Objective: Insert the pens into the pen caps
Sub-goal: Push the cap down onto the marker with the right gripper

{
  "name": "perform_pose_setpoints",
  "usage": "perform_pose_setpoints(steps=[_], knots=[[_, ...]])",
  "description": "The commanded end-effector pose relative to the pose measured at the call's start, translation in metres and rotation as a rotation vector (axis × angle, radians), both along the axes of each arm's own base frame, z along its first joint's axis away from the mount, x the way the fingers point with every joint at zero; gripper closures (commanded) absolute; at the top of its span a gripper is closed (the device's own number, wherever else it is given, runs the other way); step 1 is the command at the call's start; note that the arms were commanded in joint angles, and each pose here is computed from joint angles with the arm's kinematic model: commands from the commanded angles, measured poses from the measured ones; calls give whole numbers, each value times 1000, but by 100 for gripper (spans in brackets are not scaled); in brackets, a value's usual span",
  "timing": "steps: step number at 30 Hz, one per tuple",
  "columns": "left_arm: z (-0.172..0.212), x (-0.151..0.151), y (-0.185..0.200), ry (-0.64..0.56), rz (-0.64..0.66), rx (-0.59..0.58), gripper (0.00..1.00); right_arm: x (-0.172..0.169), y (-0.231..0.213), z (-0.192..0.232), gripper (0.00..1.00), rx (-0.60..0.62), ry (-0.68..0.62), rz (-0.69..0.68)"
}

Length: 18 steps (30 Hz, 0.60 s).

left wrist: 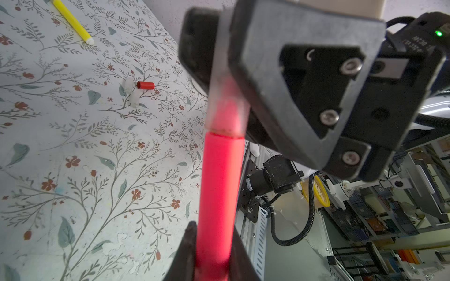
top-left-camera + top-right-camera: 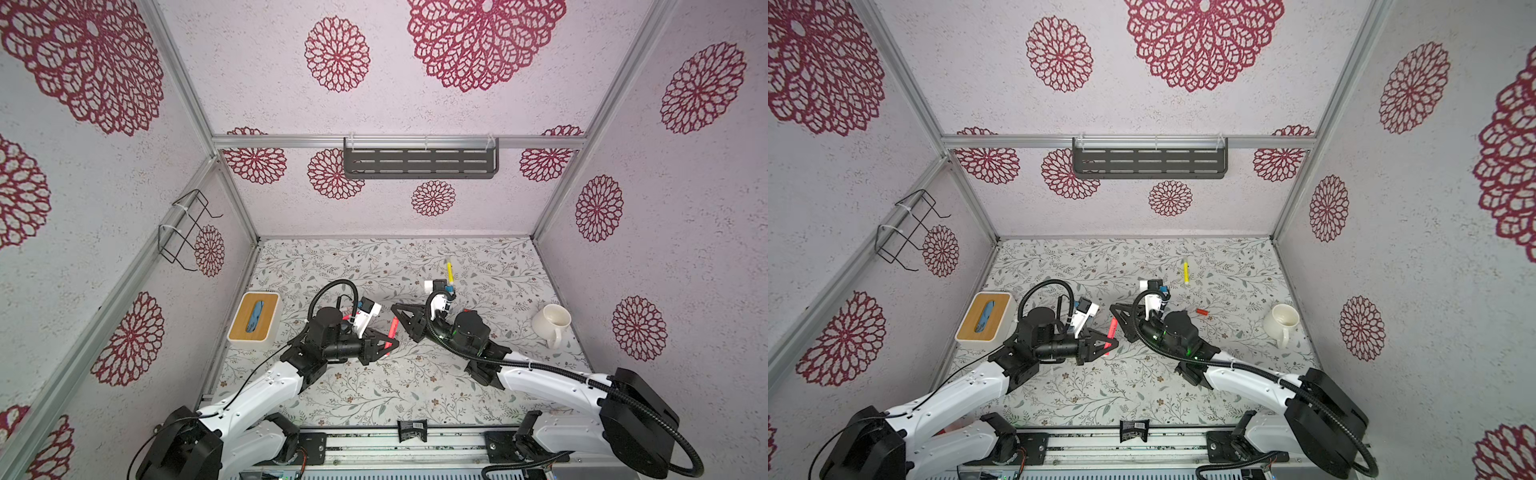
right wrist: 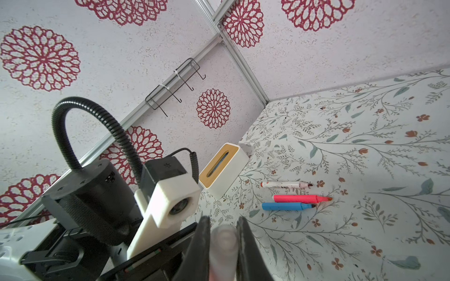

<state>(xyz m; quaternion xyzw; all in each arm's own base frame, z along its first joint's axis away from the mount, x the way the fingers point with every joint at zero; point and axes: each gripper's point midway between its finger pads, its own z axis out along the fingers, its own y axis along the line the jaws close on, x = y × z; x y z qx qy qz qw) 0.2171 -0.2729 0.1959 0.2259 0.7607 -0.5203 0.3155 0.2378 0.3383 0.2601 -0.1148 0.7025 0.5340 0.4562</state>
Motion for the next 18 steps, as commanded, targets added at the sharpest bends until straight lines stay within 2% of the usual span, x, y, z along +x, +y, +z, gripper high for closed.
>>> perform_pose_setpoints(steps=[1, 7, 13, 18], knots=[[136, 93, 49, -312, 446, -285, 100, -136, 21, -104, 100, -286, 194, 562], [140, 91, 50, -308, 423, -347, 100, -153, 28, -101, 100, -261, 181, 644], [135, 91, 53, -305, 437, -312, 100, -142, 25, -98, 100, -294, 169, 572], [124, 90, 55, -294, 447, -274, 100, -136, 25, -79, 100, -297, 131, 544]])
